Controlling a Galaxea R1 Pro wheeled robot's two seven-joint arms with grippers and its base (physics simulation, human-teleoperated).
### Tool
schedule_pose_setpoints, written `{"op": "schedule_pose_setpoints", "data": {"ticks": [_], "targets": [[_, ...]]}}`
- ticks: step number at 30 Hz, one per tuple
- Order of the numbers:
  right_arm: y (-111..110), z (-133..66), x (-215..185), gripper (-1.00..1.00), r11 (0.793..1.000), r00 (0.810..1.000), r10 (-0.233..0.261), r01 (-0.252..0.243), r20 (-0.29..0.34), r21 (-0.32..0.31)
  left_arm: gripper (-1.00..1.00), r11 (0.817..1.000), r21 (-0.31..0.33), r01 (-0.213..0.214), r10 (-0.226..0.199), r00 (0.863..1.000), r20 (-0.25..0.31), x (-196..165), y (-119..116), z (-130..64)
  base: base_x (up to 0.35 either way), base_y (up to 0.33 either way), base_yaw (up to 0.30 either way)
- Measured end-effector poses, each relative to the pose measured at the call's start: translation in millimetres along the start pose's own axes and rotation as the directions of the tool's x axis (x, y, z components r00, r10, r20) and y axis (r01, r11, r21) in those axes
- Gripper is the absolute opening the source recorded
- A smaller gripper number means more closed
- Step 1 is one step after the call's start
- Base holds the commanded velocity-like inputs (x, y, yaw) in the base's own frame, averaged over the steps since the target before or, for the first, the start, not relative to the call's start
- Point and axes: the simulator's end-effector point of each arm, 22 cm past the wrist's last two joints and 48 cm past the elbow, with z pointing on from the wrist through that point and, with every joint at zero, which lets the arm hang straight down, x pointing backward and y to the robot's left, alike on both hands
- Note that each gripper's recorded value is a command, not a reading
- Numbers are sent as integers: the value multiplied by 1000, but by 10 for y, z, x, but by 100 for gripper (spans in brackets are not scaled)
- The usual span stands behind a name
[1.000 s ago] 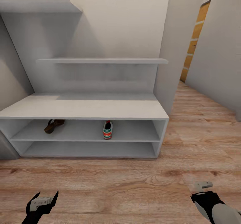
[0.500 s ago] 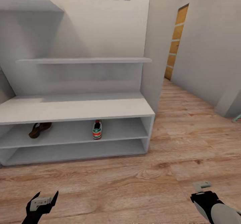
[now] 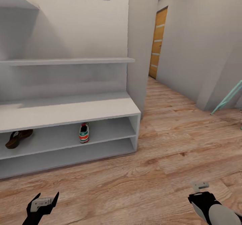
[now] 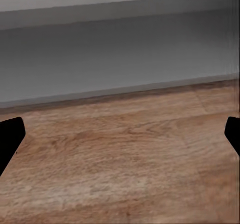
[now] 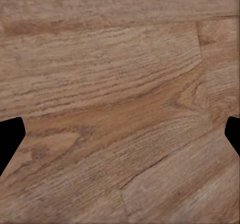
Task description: Pick up the two gym shoes and the two sandals from the corridor floor and place them onto the hallstand (shoe rack) in the corridor, making sure they are on the rack and not on the floor. Arrange them so the two gym shoes are next to each other and the two sandals are next to each other.
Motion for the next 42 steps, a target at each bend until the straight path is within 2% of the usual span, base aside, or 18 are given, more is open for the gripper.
{"op": "schedule_pose_setpoints", "data": {"ticks": [11, 22, 42], "targets": [[81, -21, -31, 100, 1000, 1000, 1, -1, 7, -10, 100, 1000, 7, 0, 0, 1000, 0, 6, -38, 0, 0, 0, -277], [100, -41, -185, 100, 1000, 997, 22, -21, 73, -14, 100, 1000, 5, 2, -2, 1000, 4, -12, -35, 3, 0, 0, -277], [75, -67, -250, 100, 999, 995, 32, -31, 93, -12, 100, 1000, 5, 3, -3, 1000, 13, -56, -36, 5, 0, 0, -277]]}}
